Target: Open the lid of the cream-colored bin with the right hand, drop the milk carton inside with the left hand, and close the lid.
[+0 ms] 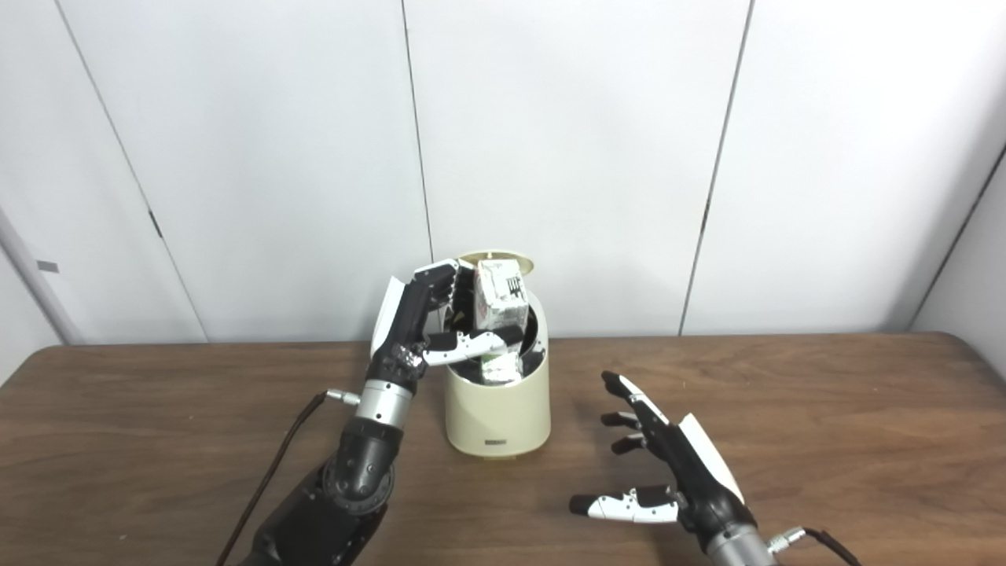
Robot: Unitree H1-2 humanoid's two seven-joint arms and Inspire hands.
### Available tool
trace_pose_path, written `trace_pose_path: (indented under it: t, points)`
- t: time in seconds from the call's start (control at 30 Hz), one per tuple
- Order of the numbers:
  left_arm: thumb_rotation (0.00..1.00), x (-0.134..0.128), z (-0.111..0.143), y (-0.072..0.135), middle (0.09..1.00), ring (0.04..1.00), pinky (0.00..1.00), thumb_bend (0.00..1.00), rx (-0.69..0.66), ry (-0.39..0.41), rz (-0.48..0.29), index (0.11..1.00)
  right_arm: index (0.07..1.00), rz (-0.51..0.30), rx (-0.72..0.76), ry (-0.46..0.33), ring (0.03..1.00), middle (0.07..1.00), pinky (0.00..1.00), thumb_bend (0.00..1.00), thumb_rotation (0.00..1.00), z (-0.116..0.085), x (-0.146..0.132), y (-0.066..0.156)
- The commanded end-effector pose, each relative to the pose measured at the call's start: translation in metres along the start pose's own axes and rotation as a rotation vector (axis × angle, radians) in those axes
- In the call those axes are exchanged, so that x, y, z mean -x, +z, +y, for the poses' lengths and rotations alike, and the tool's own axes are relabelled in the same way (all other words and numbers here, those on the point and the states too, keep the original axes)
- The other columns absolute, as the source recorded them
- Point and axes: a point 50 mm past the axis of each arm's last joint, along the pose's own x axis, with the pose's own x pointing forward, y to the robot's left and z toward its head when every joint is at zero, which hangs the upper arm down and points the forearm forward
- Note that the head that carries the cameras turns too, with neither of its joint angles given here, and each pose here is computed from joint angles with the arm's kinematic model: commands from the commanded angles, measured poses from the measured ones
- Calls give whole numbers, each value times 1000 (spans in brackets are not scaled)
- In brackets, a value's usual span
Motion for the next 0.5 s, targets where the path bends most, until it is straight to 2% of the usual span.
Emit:
trace_pose_path:
  t: [0.0,0.17,0.3,0.33,0.37,0.4,0.43,0.47]
  points:
    - [0,-26,9,23,497,447,397,504,-3,22,-112,471,924,-84,8,-33,802,929,656,735,192,-8,-8,17]
    - [0,-25,10,21,497,462,442,504,-39,2,-121,471,924,-81,11,-33,801,931,652,736,189,-9,-9,16]
    - [0,-23,10,18,513,459,495,504,-8,-19,-94,482,927,-87,11,-29,804,932,652,735,206,-10,-9,17]
    - [0,-22,10,17,516,534,511,513,-31,-17,-99,480,927,-86,14,-29,805,933,652,737,212,-10,-9,17]
    - [27,-22,10,16,624,610,533,517,-47,-15,-103,491,928,-86,15,-28,807,935,655,736,214,-10,-9,17]
    - [38,-21,11,16,676,651,544,518,-63,-12,-107,496,928,-84,16,-28,809,935,656,736,215,-10,-9,17]
    - [20,-21,11,15,723,695,554,668,-72,-7,-109,583,929,-83,14,-27,810,936,655,736,215,-10,-9,17]
    - [16,-21,11,15,727,700,555,699,-78,-3,-110,601,929,-83,13,-27,810,936,655,736,215,-10,-9,17]
